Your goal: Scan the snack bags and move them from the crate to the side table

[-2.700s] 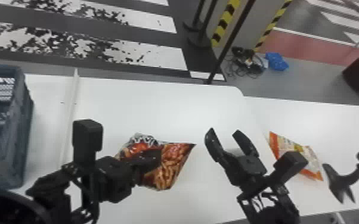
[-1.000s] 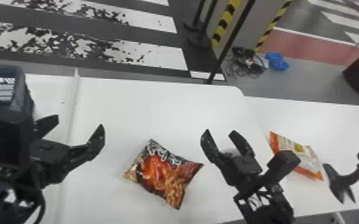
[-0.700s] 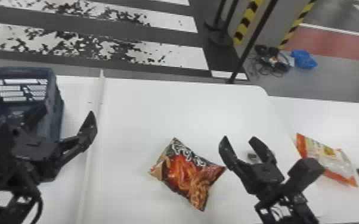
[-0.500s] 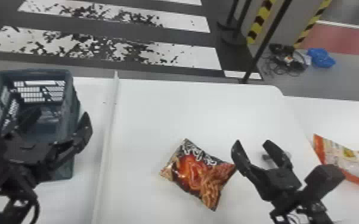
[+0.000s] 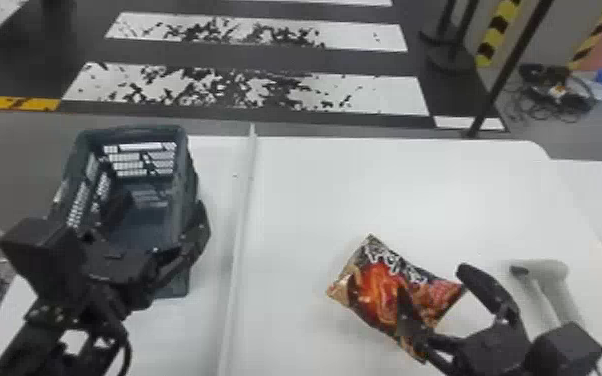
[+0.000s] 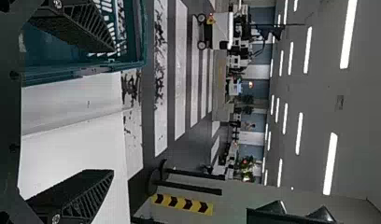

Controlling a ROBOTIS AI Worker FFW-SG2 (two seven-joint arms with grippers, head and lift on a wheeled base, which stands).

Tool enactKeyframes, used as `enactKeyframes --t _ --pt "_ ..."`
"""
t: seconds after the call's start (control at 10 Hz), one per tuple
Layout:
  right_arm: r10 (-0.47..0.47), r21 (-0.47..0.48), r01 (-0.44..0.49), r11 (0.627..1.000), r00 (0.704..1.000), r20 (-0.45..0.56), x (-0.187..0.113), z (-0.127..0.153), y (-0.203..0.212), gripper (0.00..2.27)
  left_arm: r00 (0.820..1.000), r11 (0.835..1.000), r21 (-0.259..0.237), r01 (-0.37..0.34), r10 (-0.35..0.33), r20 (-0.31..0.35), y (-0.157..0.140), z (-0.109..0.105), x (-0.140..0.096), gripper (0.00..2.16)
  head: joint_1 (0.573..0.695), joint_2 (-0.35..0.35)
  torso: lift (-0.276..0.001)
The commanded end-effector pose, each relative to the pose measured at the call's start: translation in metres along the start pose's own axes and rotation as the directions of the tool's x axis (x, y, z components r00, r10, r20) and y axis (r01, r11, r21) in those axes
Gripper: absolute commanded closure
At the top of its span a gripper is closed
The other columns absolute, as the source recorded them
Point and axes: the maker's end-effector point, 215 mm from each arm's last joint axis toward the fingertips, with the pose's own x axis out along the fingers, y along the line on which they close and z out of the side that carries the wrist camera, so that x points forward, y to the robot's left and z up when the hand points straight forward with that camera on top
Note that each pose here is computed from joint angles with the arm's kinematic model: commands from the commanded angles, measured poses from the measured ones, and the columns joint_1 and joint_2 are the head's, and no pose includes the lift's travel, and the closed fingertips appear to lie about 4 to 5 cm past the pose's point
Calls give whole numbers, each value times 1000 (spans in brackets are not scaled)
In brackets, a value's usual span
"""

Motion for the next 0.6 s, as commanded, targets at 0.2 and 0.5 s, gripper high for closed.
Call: enactKeyframes --t 0.2,0.5 --pt "85 -122 -122 985 959 -269 -10 -74 78 83 999 1000 25 6 -4 -49 4 -18 -7 70 695 100 -87" --pt "46 -245 -119 962 958 -283 13 -72 86 83 998 1000 18 1 0 -55 5 -19 -15 70 695 163 -87"
